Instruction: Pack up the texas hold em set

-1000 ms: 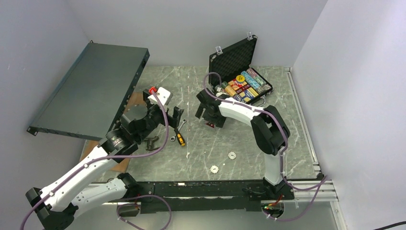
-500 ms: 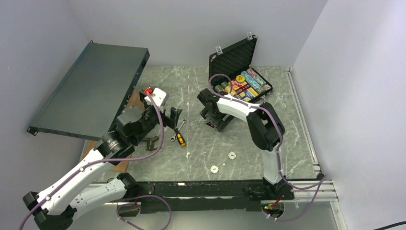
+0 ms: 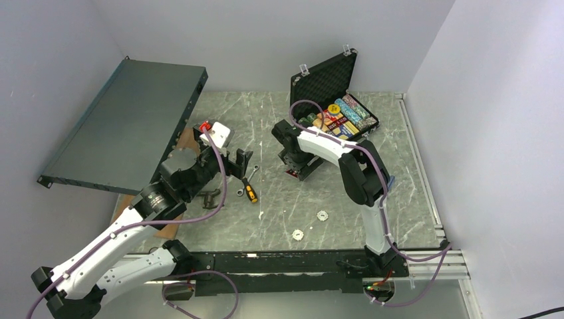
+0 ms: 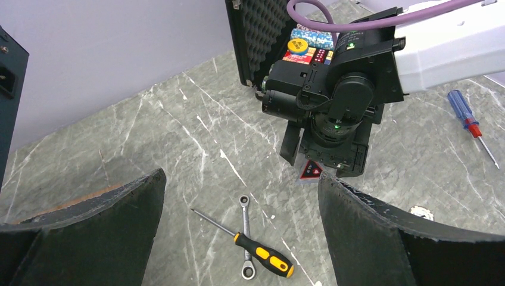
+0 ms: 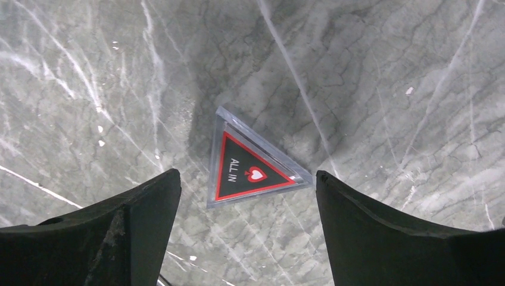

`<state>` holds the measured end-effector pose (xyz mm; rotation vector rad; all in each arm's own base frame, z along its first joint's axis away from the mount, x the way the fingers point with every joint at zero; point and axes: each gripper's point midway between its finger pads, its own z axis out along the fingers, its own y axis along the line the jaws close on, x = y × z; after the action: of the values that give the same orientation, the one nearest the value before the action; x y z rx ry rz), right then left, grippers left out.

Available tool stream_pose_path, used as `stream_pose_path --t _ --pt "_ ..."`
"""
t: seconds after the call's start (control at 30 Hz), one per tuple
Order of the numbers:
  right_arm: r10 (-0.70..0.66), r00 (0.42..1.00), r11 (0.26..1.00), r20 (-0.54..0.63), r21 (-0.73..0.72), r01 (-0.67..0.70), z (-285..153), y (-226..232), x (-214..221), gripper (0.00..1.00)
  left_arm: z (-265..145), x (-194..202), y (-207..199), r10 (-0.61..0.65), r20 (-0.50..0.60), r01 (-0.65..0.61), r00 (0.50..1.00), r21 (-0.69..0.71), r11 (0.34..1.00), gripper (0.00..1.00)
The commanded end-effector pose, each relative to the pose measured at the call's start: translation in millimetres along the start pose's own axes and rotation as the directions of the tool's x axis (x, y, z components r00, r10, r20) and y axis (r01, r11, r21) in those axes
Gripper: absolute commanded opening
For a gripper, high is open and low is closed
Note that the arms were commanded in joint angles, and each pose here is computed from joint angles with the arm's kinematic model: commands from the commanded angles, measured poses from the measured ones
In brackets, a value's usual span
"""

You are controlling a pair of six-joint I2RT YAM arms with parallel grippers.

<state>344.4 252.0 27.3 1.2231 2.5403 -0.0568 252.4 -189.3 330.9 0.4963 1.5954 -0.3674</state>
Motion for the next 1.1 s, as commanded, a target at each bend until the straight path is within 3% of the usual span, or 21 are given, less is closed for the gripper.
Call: stream_pose_path --t 0.0,0.4,1.07 --pt "0.029 1.000 0.998 0.004 0.049 -0.029 -1.5 -8.7 -1.6 0.84 -8.3 -27.4 -1.1 -0.024 0.074 0.023 0.997 0.017 1.000 0.99" --pt "0.039 0.999 0.997 -0.014 0.070 -0.038 6.0 -9.6 4.4 0.83 -9.3 -29.0 -2.8 -0.064 0.076 0.063 0.995 0.021 0.998 0.99" --pt "0.039 0.999 0.996 -0.032 0.087 -0.036 17.8 -9.6 10.8 0.60 -12.4 -31.5 -0.2 -0.063 0.087 0.063 0.994 0.012 0.998 0.99"
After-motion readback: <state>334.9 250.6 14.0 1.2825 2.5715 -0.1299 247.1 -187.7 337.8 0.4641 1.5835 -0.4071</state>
